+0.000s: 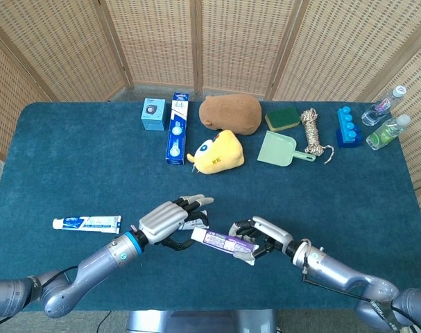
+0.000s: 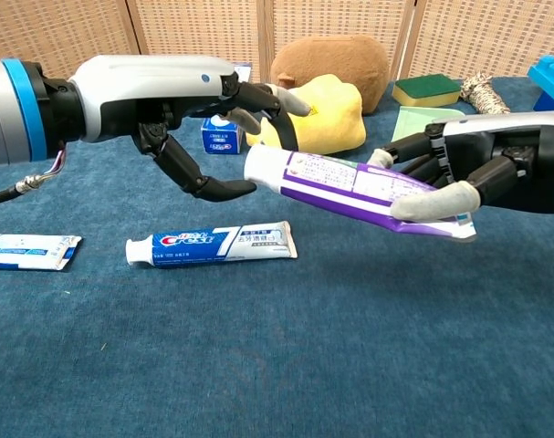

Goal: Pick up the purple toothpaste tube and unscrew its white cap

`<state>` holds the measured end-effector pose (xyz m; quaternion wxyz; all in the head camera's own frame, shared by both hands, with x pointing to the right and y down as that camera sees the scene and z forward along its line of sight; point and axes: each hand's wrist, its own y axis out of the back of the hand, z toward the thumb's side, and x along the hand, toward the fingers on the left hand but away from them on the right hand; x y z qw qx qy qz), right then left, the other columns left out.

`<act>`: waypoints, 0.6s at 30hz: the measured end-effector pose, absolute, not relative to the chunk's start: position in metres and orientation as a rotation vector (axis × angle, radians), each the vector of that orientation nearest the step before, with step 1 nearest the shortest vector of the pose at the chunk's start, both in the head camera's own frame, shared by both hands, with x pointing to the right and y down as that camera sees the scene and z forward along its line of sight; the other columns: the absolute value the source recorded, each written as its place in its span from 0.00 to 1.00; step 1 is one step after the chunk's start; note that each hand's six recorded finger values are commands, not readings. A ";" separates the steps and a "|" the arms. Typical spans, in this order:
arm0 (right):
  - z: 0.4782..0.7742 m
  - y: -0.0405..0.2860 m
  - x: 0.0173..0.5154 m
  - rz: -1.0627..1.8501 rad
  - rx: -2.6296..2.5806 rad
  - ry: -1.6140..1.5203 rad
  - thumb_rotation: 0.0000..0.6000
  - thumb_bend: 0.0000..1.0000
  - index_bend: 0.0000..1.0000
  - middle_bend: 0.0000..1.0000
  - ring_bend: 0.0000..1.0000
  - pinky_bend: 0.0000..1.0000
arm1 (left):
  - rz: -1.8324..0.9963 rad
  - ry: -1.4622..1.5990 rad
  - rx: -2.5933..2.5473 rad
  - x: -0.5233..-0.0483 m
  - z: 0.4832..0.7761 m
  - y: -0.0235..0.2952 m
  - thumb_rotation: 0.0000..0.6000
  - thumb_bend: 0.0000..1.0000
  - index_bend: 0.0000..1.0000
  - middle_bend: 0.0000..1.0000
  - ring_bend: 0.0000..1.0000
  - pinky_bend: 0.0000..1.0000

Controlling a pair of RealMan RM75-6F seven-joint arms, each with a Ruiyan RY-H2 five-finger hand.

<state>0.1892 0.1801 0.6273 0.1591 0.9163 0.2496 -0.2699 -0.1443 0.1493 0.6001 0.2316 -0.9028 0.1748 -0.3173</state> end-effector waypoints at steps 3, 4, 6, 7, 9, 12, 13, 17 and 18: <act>0.627 0.180 0.189 -0.768 2.618 0.713 1.00 0.56 0.96 0.78 0.81 0.79 | -0.870 0.482 -2.484 -0.144 0.599 0.149 1.00 0.36 0.35 0.01 0.00 0.11; 0.628 0.180 0.189 -0.769 2.618 0.712 1.00 0.56 0.96 0.78 0.81 0.79 | -0.872 0.482 -2.485 -0.144 0.600 0.150 1.00 0.36 0.35 0.01 0.00 0.11; 0.628 0.180 0.189 -0.772 2.620 0.709 1.00 0.56 0.96 0.78 0.81 0.79 | -0.869 0.483 -2.486 -0.144 0.600 0.150 1.00 0.36 0.36 0.02 0.00 0.11; 0.628 0.180 0.188 -0.773 2.621 0.708 1.00 0.56 0.96 0.78 0.81 0.79 | -0.868 0.487 -2.485 -0.144 0.600 0.149 1.00 0.36 0.36 0.02 0.00 0.11; 0.629 0.180 0.189 -0.773 2.617 0.709 1.00 0.56 0.96 0.78 0.81 0.79 | -0.870 0.488 -2.483 -0.145 0.600 0.149 1.00 0.36 0.37 0.02 0.00 0.11; 0.629 0.180 0.189 -0.771 2.615 0.710 1.00 0.56 0.96 0.78 0.81 0.79 | -0.873 0.495 -2.482 -0.146 0.600 0.149 1.00 0.37 0.40 0.03 0.00 0.11; 0.629 0.180 0.189 -0.770 2.615 0.712 1.00 0.56 0.96 0.78 0.81 0.79 | -0.874 0.498 -2.481 -0.146 0.600 0.148 1.00 0.37 0.41 0.03 0.00 0.11; 0.630 0.178 0.192 -0.774 2.614 0.727 1.00 0.56 0.96 0.78 0.81 0.79 | -0.881 0.498 -2.474 -0.146 0.602 0.148 1.00 0.41 0.44 0.04 0.00 0.12; 0.630 0.178 0.193 -0.776 2.615 0.729 1.00 0.56 0.96 0.78 0.81 0.79 | -0.883 0.498 -2.473 -0.147 0.602 0.148 1.00 0.41 0.44 0.04 0.00 0.12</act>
